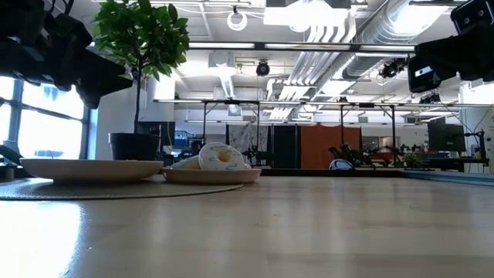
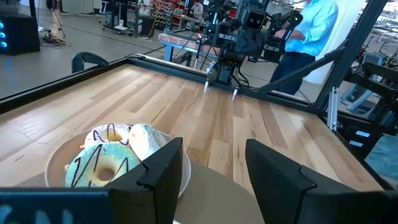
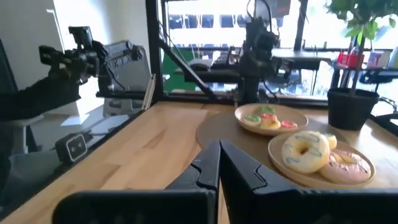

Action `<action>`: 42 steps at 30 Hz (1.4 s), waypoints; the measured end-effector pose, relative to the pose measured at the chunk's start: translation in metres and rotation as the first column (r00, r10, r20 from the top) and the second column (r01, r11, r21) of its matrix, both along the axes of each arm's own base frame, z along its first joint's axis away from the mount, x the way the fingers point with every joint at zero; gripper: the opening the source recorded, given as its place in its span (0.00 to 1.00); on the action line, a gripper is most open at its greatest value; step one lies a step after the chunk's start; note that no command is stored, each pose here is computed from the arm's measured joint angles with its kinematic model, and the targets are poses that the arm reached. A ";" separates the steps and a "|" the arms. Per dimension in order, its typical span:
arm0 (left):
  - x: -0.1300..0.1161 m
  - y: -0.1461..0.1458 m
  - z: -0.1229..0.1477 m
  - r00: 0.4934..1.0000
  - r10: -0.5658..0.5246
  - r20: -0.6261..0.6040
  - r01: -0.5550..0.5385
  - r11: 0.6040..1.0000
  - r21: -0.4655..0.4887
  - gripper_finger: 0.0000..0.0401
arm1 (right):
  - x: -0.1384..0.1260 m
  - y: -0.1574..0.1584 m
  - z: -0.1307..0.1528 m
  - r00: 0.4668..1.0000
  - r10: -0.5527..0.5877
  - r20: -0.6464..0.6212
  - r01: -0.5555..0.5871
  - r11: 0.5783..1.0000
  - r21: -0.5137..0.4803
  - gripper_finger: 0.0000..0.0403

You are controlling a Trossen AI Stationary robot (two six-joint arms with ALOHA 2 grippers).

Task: Pick & Place donuts
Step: Return to Home Position

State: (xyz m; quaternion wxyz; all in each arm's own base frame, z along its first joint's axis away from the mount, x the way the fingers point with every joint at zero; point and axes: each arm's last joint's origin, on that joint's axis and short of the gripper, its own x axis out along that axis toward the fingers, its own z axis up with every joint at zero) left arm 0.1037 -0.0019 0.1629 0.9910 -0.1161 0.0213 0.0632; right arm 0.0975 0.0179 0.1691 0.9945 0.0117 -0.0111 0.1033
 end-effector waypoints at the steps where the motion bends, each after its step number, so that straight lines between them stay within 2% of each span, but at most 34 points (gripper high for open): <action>1: 0.000 0.000 0.000 1.000 0.000 0.001 0.000 1.000 0.000 0.43 | 0.000 0.000 -0.001 1.000 -0.002 -0.012 0.002 1.000 -0.002 0.02; 11: 0.000 0.000 0.000 1.000 0.000 0.000 0.000 1.000 0.000 0.43 | 0.001 0.000 -0.003 0.999 -0.007 -0.037 0.007 1.000 0.002 0.00; 16: 0.000 0.000 0.000 1.000 0.001 0.000 -0.001 1.000 0.000 0.43 | 0.001 0.000 -0.003 1.000 -0.008 -0.031 0.006 0.999 -0.034 0.02; 42: 0.000 0.000 0.000 1.000 0.002 -0.001 -0.002 1.000 0.000 0.43 | 0.001 0.000 -0.004 0.999 -0.007 -0.033 0.006 1.000 -0.028 0.03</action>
